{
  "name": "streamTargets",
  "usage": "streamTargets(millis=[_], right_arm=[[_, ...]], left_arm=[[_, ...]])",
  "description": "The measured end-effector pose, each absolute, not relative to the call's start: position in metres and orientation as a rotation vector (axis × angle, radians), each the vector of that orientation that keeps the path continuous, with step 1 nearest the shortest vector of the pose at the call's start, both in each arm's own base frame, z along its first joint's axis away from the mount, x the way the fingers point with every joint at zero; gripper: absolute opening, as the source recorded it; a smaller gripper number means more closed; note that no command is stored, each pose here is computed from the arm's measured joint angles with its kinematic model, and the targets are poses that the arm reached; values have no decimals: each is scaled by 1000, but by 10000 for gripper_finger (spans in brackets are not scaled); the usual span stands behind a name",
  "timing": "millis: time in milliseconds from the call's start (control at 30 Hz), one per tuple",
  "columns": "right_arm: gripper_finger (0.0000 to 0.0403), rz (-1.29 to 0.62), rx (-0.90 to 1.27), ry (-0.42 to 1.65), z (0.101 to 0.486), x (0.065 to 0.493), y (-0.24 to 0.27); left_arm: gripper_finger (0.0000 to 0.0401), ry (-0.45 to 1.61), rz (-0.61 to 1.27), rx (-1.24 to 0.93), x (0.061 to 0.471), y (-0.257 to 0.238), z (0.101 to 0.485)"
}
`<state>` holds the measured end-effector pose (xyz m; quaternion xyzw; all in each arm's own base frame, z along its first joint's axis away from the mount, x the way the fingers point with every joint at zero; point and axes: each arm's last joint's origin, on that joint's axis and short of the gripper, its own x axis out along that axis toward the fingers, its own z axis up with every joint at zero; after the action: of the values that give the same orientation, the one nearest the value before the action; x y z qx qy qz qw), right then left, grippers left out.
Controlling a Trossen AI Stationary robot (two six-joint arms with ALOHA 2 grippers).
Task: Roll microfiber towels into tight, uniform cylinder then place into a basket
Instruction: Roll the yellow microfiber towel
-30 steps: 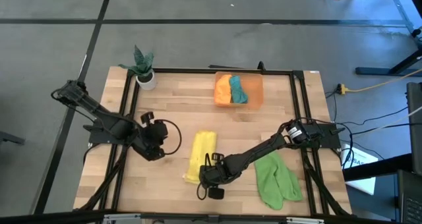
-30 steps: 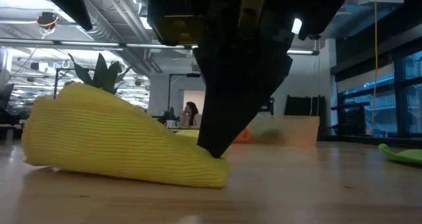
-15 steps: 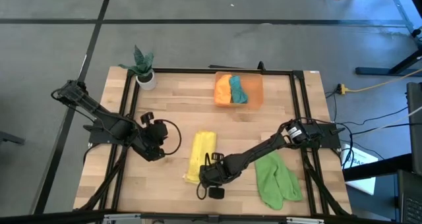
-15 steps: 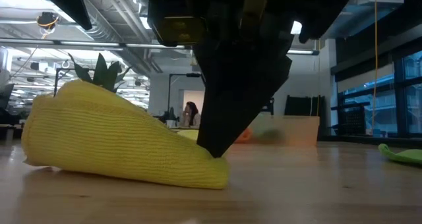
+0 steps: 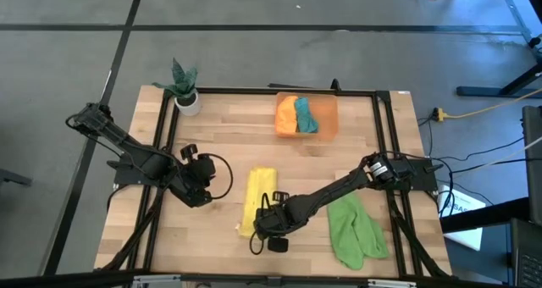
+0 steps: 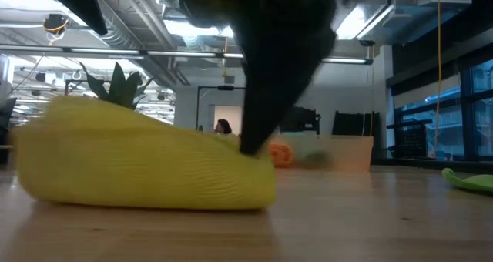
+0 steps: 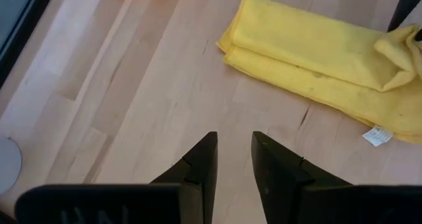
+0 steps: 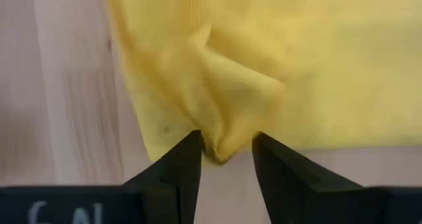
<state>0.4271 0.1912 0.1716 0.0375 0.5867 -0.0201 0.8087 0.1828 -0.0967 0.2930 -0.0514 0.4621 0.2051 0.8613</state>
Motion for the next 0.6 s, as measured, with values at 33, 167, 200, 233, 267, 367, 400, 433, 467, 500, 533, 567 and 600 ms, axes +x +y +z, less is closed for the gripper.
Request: streamTargets(millis=[33,167,200,233,267,367,400,433,467,500,533,567,600], right_arm=[[138,-62,68,1238,175,428,191],[138,-141,41,1211,181,428,188],[138,-148,38,1204,181,429,188],[138,-154,34,1199,182,429,188],[138,-157,31,1200,182,429,187],[138,-159,29,1204,182,428,187],[138,-158,29,1202,182,429,188],[138,-157,29,1202,182,429,188],[138,-156,27,1202,182,428,188],[138,-158,21,1199,182,428,190],[138,-163,12,1193,182,427,191],[138,-172,-1,1185,182,426,193],[138,-179,-13,1178,182,425,195]], left_arm=[[85,970,430,-108,183,-97,293],[85,972,428,-110,183,-97,293],[85,976,424,-112,183,-97,293],[85,979,422,-114,183,-97,293],[85,979,421,-115,183,-97,293],[85,980,421,-115,183,-97,293],[85,980,421,-115,183,-97,293],[85,980,421,-115,183,-97,293],[85,980,421,-115,183,-97,293],[85,980,421,-115,183,-97,293],[85,980,421,-115,183,-97,293],[85,980,421,-115,183,-97,293],[85,980,421,-115,183,-97,293]])
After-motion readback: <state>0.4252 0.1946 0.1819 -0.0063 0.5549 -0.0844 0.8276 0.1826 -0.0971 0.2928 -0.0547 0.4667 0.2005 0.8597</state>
